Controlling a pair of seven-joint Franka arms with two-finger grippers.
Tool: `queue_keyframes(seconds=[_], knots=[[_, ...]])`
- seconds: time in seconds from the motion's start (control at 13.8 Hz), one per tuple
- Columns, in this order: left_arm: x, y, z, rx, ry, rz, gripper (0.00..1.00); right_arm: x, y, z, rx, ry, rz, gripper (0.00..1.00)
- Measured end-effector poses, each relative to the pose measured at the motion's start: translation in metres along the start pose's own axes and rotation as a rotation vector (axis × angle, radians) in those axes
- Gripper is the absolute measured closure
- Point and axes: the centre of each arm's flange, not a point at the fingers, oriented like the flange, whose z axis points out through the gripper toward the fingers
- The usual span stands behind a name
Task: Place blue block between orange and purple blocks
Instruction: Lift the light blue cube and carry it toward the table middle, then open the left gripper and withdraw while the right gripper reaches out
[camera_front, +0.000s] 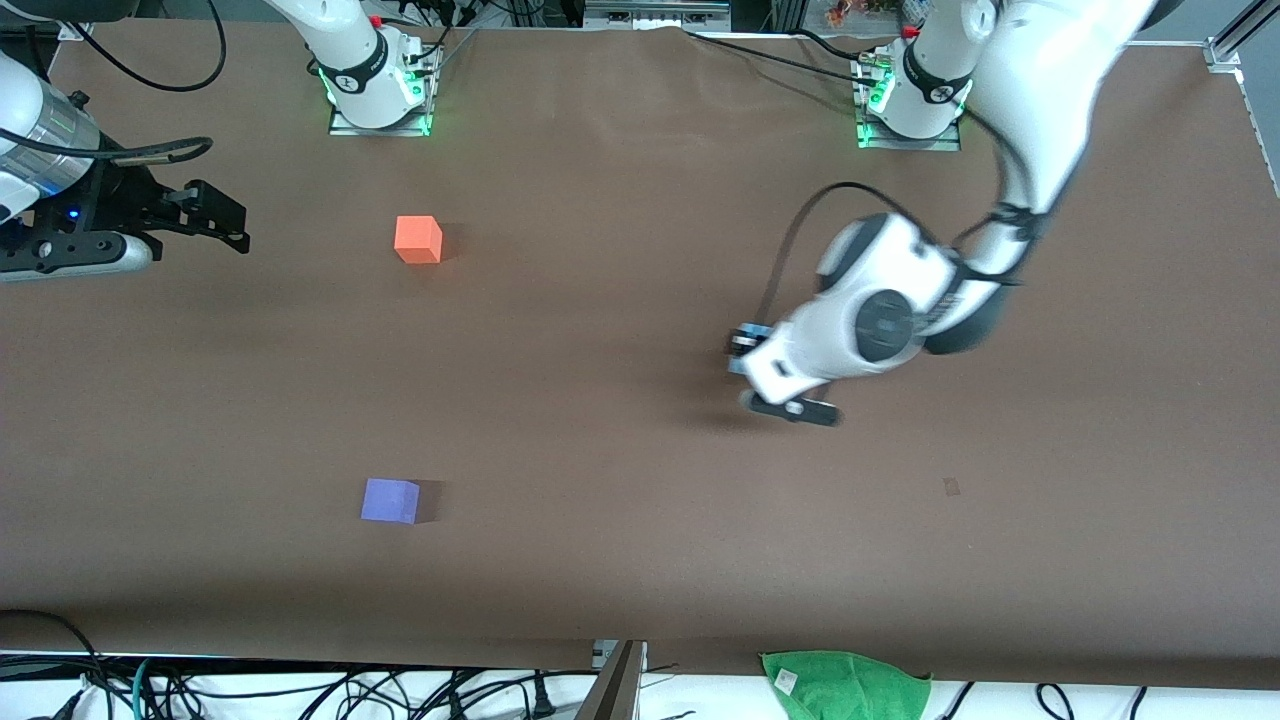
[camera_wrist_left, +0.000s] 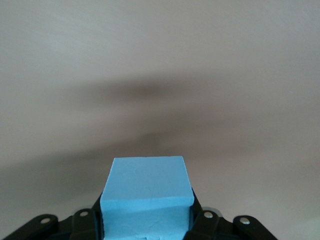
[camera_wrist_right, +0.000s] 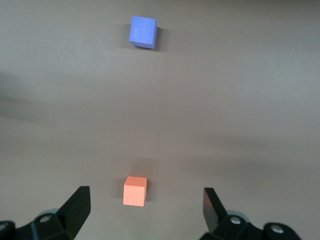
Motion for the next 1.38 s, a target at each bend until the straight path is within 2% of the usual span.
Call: queue_keyframes(seconds=[0.15, 0.29, 0.44, 0.51, 0.73, 0.8, 0.87, 1.09, 1.23, 1.38], knots=[[-0.010, 0.033, 0.053, 0.003, -0.003, -0.004, 0.40, 0.000, 0.000, 0.000, 0.000, 0.001, 0.000, 0.00], [-0.016, 0.043, 0.092, 0.027, -0.018, 0.007, 0.40, 0.000, -0.001, 0.000, 0.000, 0.002, -0.002, 0.00], [-0.021, 0.054, 0.105, 0.034, -0.005, 0.025, 0.40, 0.000, -0.005, 0.000, 0.000, 0.003, -0.008, 0.00], [-0.023, 0.059, 0.105, 0.036, -0.002, 0.032, 0.34, 0.000, -0.007, -0.001, 0.000, 0.005, -0.012, 0.00], [-0.021, 0.059, 0.102, 0.039, 0.004, 0.031, 0.04, 0.001, -0.009, -0.002, 0.000, 0.014, -0.015, 0.00], [-0.017, 0.053, 0.088, 0.050, 0.000, 0.020, 0.00, 0.002, -0.009, -0.002, 0.000, 0.018, -0.016, 0.00], [-0.012, 0.042, 0.062, 0.069, -0.009, 0.001, 0.00, 0.002, -0.010, -0.002, 0.000, 0.020, -0.017, 0.00], [-0.006, -0.025, -0.079, 0.125, 0.000, -0.098, 0.00, 0.003, -0.007, -0.003, 0.001, 0.032, -0.012, 0.00], [-0.019, -0.079, -0.171, 0.145, 0.041, -0.114, 0.00, 0.005, -0.004, -0.005, 0.001, 0.049, -0.006, 0.00], [-0.038, -0.125, -0.231, 0.164, 0.058, -0.115, 0.00, 0.006, -0.003, -0.005, 0.001, 0.053, -0.003, 0.00]])
